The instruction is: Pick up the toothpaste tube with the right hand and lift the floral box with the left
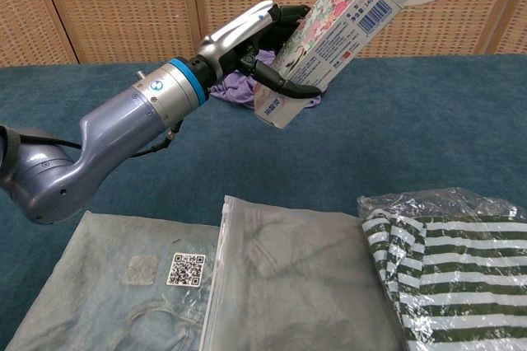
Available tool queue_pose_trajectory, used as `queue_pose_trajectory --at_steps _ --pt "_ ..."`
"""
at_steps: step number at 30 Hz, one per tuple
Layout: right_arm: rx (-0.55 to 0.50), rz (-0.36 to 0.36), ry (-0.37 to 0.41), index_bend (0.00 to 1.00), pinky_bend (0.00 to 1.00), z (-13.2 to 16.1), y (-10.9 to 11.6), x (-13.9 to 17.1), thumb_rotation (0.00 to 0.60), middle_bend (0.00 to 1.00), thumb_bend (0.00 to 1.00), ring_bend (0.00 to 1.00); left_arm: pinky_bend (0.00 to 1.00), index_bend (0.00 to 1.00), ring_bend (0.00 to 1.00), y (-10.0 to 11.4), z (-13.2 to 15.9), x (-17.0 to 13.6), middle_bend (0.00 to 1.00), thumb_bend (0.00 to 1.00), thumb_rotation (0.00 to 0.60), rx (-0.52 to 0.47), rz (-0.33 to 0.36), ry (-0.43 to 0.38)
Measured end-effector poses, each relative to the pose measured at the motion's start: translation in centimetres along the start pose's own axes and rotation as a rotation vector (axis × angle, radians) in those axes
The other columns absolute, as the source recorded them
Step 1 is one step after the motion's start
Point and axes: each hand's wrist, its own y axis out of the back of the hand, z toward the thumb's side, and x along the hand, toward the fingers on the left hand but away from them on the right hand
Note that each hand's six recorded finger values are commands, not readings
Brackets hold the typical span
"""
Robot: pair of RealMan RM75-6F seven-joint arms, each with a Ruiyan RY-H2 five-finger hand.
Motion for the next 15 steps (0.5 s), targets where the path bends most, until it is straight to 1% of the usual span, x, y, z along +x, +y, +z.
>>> queue_pose_trajectory --at_steps 4,6,7,8,9,10,11,12,13,14,15 --pt "0.012 -0.022 0.013 0.62 0.48 0.5 0.7 0.1 0.600 0.62 0.66 0.51 0.51 0.60 0.49 -0.1 0.3 0.3 0.53 0.27 0.600 -0.007 -0.001 -0.007" --pt "0.022 -0.038 0.017 0.61 0.48 0.8 1.2 0.1 0.600 0.59 0.66 0.51 0.51 0.60 0.49 -0.2 0.5 0.4 0.53 0.27 0.600 -0.009 -0.001 -0.010" --pt "0.029 -0.048 0.019 0.59 0.48 0.9 1.4 0.1 0.600 0.57 0.65 0.51 0.51 0.60 0.49 -0.3 0.6 0.5 0.53 0.27 0.600 -0.010 -0.002 -0.011" --pt "0.033 -0.054 0.018 0.51 0.47 1.0 1.6 0.1 0.600 0.49 0.56 0.49 0.51 0.60 0.49 -0.3 0.7 0.6 0.53 0.27 0.600 -0.010 -0.002 -0.013" --pt "0.035 -0.057 0.016 0.37 0.43 1.0 1.6 0.1 0.600 0.38 0.40 0.44 0.51 0.60 0.49 -0.3 0.7 0.6 0.53 0.27 0.600 -0.011 -0.002 -0.015" --pt "0.037 -0.060 0.011 0.26 0.39 1.0 1.7 0.1 0.600 0.28 0.27 0.38 0.51 0.60 0.49 -0.4 0.8 0.6 0.53 0.27 0.600 -0.011 -0.002 -0.016" --pt "0.040 -0.060 0.007 0.12 0.30 1.0 1.7 0.1 0.600 0.14 0.11 0.26 0.51 0.60 0.49 -0.4 0.8 0.7 0.53 0.27 0.600 -0.012 -0.002 -0.017" --pt "0.044 -0.061 0.002 0.05 0.23 0.9 1.8 0.1 0.600 0.07 0.05 0.18 0.51 0.60 0.49 -0.4 0.9 0.7 0.53 0.27 0.600 -0.013 -0.001 -0.018" --pt "0.049 -0.064 -0.005 0.01 0.15 0.8 1.9 0.2 0.600 0.01 0.00 0.09 0.51 0.60 0.49 -0.4 0.9 0.7 0.53 0.27 0.600 -0.015 -0.001 -0.018" --pt "0.051 -0.066 -0.011 0.00 0.09 0.8 2.0 0.2 0.600 0.00 0.00 0.03 0.51 0.60 0.49 -0.5 0.9 0.8 0.53 0.27 0.600 -0.016 0.000 -0.018" --pt "0.052 -0.069 -0.017 0.00 0.04 0.7 2.0 0.3 0.600 0.00 0.00 0.01 0.51 0.60 0.49 -0.5 1.0 0.8 0.53 0.27 0.600 -0.017 0.000 -0.018"
